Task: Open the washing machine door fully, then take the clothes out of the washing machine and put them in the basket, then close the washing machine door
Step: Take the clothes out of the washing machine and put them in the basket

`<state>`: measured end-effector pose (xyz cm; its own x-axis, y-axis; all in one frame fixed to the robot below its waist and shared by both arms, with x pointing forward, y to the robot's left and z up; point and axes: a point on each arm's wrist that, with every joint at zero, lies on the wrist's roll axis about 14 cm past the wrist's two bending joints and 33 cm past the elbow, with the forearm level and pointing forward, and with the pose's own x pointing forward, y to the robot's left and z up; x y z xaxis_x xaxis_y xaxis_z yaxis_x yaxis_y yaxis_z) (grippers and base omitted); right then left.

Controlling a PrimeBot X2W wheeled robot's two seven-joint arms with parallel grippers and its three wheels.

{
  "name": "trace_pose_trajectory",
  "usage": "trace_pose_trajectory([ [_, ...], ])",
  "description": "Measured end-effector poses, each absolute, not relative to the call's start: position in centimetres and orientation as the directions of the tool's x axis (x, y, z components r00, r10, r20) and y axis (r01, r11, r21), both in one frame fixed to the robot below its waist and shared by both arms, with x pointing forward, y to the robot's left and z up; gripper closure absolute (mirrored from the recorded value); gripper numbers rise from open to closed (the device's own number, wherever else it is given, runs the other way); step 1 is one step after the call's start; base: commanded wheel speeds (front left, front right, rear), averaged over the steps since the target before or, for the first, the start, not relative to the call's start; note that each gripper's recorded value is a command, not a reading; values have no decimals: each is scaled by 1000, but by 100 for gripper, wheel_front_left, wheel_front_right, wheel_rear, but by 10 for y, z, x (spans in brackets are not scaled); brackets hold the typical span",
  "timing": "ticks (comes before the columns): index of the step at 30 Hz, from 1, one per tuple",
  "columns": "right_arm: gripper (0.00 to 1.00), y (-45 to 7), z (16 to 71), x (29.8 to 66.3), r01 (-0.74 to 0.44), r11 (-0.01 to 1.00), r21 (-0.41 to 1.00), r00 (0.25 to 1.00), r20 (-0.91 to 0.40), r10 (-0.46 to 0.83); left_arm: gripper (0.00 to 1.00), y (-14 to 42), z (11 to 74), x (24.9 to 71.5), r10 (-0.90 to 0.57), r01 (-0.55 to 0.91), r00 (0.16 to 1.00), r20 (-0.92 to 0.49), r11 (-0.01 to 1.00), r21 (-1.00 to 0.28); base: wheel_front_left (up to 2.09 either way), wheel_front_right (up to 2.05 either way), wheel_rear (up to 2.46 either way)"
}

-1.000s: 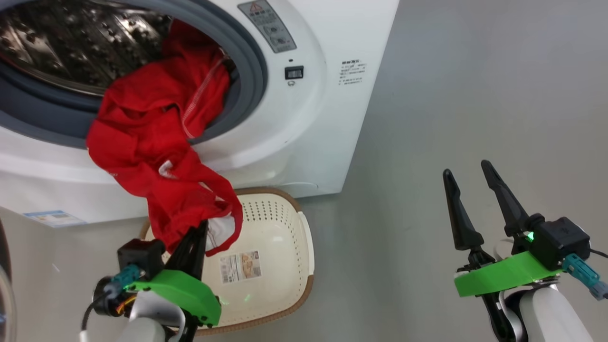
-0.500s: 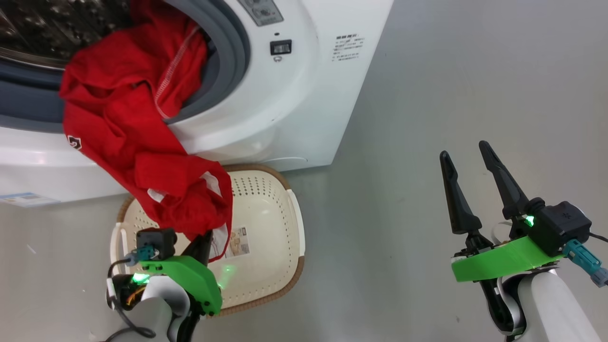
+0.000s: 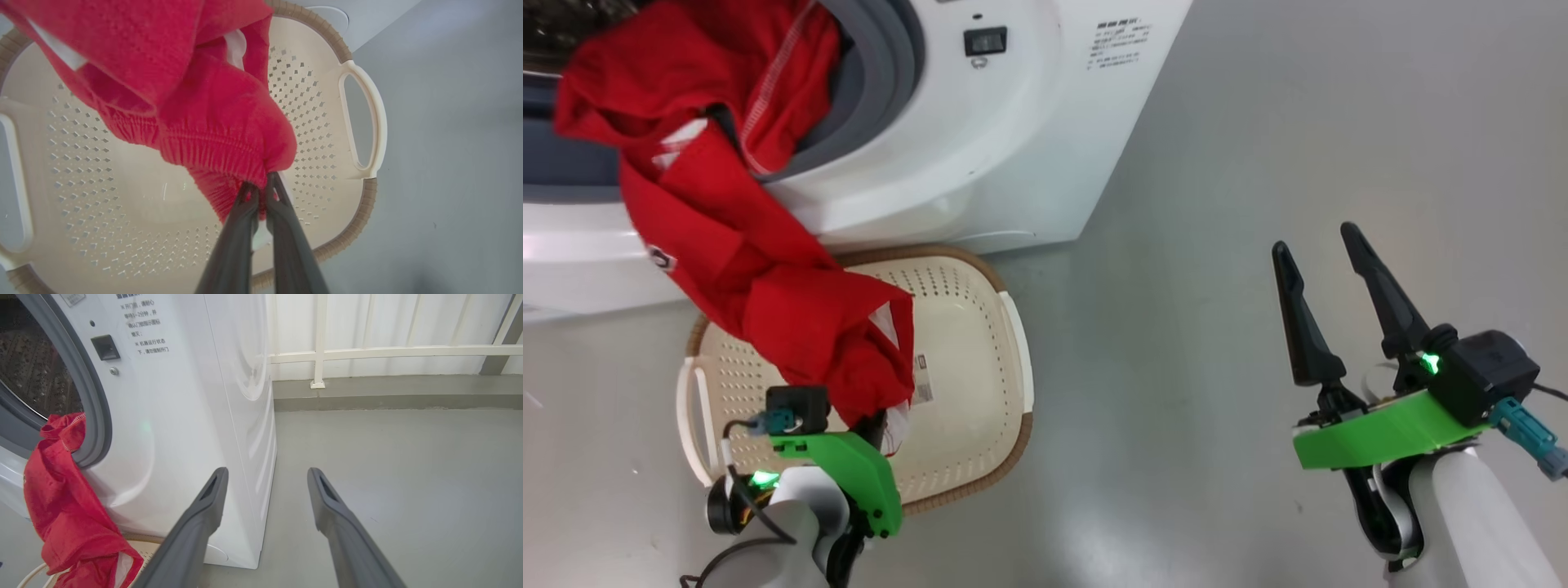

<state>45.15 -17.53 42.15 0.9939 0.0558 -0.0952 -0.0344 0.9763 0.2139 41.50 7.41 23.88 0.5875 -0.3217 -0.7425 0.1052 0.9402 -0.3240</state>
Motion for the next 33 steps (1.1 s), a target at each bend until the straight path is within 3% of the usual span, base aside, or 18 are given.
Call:
trace_pose_trajectory([
  [9,0,-176,407,460,-31,978,208,991,-121,57,100,65,210,399,-342,97,490,-802,936,-339,0,0,0],
  [18,0,-181,398,460,-18,979,201,989,-142,48,98,69,201,406,-328,80,482,-812,940,-333,0,0,0],
  [19,0,-180,399,462,-20,979,201,989,-138,48,77,69,201,406,-327,79,481,-813,940,-332,0,0,0],
  [20,0,-180,401,463,-22,979,203,990,-132,49,67,69,201,405,-325,78,480,-814,941,-330,0,0,0],
  [24,0,-179,403,464,-23,978,209,991,-127,50,50,73,202,404,-311,74,475,-823,946,-315,0,0,0],
  [26,0,-179,404,464,-22,976,216,991,-125,50,2,76,202,403,-307,76,470,-828,948,-308,0,0,0],
  [33,0,-175,409,464,-30,973,230,992,-114,58,0,90,210,408,-278,94,494,-824,959,-267,0,0,0],
])
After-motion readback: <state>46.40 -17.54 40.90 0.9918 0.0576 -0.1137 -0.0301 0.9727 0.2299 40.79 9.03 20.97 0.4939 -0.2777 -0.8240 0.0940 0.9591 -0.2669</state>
